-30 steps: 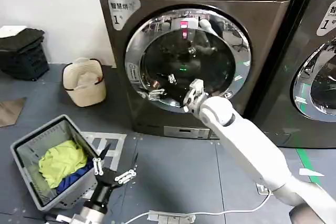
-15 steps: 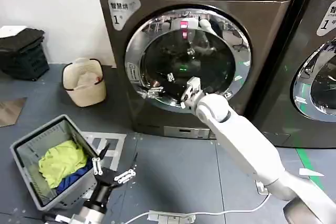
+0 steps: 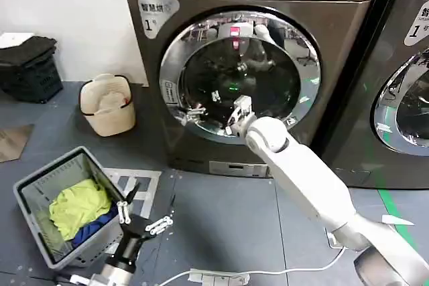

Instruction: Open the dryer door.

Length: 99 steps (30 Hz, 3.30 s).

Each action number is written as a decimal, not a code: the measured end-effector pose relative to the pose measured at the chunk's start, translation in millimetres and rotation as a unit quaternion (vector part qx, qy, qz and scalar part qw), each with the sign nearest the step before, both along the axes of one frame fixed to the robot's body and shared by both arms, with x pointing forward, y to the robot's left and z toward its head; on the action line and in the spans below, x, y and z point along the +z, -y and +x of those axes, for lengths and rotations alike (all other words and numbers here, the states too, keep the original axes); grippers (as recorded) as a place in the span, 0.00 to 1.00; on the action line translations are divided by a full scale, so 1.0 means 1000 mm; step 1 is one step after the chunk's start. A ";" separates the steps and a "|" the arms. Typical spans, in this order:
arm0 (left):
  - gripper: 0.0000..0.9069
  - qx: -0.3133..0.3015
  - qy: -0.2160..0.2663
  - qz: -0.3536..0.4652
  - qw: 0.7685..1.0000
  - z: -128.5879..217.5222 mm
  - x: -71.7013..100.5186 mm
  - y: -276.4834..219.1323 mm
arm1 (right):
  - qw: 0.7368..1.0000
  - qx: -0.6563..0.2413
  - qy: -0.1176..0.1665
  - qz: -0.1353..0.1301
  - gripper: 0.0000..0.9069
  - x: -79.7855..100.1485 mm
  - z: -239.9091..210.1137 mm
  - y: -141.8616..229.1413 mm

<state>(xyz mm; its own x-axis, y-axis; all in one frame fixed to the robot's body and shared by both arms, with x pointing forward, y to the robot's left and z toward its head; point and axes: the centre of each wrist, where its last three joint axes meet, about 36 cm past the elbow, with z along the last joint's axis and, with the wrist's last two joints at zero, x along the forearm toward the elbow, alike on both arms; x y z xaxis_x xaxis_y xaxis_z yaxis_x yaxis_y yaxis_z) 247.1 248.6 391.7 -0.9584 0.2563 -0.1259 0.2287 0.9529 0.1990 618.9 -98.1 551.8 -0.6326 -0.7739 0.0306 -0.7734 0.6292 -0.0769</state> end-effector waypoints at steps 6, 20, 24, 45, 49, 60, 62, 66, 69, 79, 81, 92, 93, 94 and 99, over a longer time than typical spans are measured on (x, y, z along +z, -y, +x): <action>1.00 0.000 0.001 0.000 1.000 -0.001 0.001 0.000 | 1.000 0.000 -0.003 -0.001 1.00 -0.001 0.003 -0.006; 1.00 -0.001 0.002 -0.001 1.000 0.000 0.002 0.001 | 1.000 0.000 -0.004 -0.001 1.00 0.002 0.012 -0.016; 1.00 -0.001 0.003 -0.001 1.000 0.000 0.002 0.001 | 1.000 0.002 -0.004 -0.002 1.00 0.003 0.014 -0.021; 1.00 -0.001 0.006 -0.003 1.000 0.000 0.004 0.001 | 1.000 0.007 -0.006 -0.008 1.00 0.003 0.023 -0.037; 1.00 -0.001 0.006 -0.003 1.000 0.001 0.004 0.001 | 1.000 0.008 -0.006 -0.009 1.00 0.003 0.025 -0.041; 1.00 -0.001 0.006 -0.004 1.000 0.000 0.005 0.001 | 1.000 0.017 -0.008 -0.012 1.00 0.003 0.029 -0.052; 1.00 -0.001 0.006 -0.003 1.000 0.000 0.005 0.001 | 1.000 0.019 -0.008 -0.013 1.00 0.002 0.030 -0.054; 1.00 -0.001 0.006 -0.002 1.000 0.000 0.005 0.001 | 1.000 0.023 -0.010 -0.013 1.00 0.002 0.031 -0.058; 1.00 0.000 0.007 -0.002 1.000 0.000 0.006 0.001 | 1.000 0.024 -0.009 -0.013 1.00 0.002 0.032 -0.060; 1.00 0.000 0.008 -0.002 1.000 0.000 0.007 0.000 | 0.999 0.038 -0.011 -0.015 1.00 0.001 0.034 -0.061; 1.00 0.000 0.009 -0.002 1.000 0.000 0.007 0.000 | 0.999 0.043 -0.011 -0.016 1.00 0.000 0.034 -0.061; 1.00 0.000 0.009 -0.002 1.000 0.001 0.006 0.000 | 0.998 0.066 -0.009 -0.015 1.00 -0.003 0.034 -0.065; 1.00 0.000 0.009 -0.002 1.000 0.001 0.006 0.000 | 0.998 0.068 -0.010 -0.014 1.00 -0.003 0.034 -0.065; 1.00 0.000 0.008 -0.002 1.000 0.001 0.006 0.000 | 0.997 0.072 -0.010 -0.014 1.00 -0.003 0.034 -0.065; 1.00 0.001 0.009 -0.001 1.000 0.001 0.006 -0.001 | 0.995 0.100 -0.007 -0.017 1.00 -0.005 0.031 -0.064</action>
<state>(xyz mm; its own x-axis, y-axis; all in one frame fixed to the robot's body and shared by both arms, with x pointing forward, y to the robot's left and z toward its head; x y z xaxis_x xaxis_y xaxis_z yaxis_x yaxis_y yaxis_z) 248.0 249.5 397.9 -0.9564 0.2546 -0.1431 0.2239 0.9538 0.2004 650.4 -33.9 547.1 -0.4657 -0.8824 0.0676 -0.8839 0.4601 -0.0838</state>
